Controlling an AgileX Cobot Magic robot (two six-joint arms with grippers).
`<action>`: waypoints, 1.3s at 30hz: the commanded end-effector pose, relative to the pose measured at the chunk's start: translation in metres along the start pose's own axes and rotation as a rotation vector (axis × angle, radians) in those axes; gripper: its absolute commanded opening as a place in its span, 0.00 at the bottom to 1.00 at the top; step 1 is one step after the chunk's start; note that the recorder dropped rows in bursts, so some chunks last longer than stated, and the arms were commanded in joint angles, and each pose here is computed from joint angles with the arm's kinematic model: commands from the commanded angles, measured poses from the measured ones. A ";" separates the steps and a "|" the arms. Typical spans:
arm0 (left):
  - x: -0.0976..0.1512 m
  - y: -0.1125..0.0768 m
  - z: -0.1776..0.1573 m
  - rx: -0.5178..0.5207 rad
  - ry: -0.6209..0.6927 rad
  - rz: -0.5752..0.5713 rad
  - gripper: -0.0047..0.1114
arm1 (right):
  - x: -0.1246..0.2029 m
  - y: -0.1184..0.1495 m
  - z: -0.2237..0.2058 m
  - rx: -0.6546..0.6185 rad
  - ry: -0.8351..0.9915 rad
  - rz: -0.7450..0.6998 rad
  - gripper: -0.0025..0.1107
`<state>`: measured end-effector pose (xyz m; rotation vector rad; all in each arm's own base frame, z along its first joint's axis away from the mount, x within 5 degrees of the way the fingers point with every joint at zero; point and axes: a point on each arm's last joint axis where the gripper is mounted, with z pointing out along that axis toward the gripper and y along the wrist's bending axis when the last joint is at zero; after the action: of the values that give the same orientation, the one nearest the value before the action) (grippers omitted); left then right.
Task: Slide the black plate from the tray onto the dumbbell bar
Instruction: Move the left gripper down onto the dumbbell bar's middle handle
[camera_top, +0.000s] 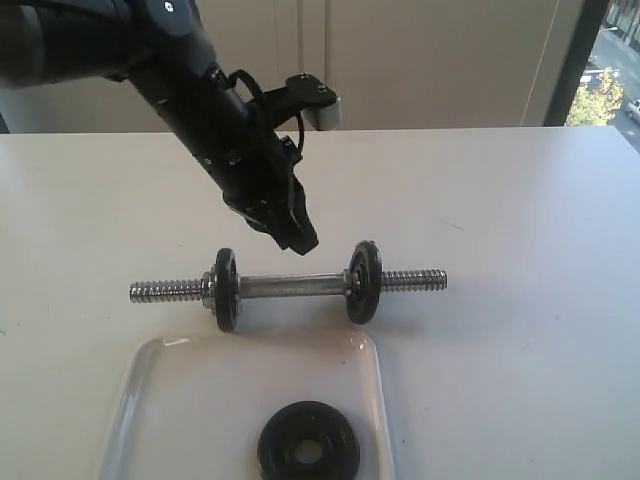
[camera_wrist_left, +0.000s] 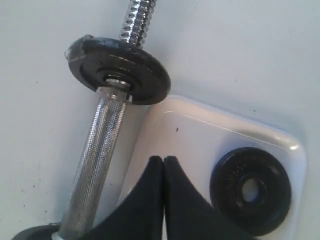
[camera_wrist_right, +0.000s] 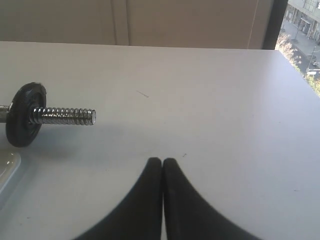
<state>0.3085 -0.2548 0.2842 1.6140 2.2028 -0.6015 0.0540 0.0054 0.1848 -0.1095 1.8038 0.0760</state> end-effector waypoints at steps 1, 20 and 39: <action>-0.002 0.001 0.016 -0.007 0.081 0.176 0.04 | 0.000 0.001 0.000 -0.022 -0.012 -0.009 0.02; -0.006 0.013 0.066 -0.063 0.065 0.461 0.61 | 0.000 0.002 0.000 -0.040 -0.012 -0.013 0.02; 0.004 0.033 0.114 -0.089 0.060 0.406 0.61 | 0.000 0.002 0.000 -0.040 -0.012 -0.013 0.02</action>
<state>0.3431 -0.2997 0.1866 1.9756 1.8107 -0.3041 0.0538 0.0075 0.1848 -0.1438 1.8019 0.1031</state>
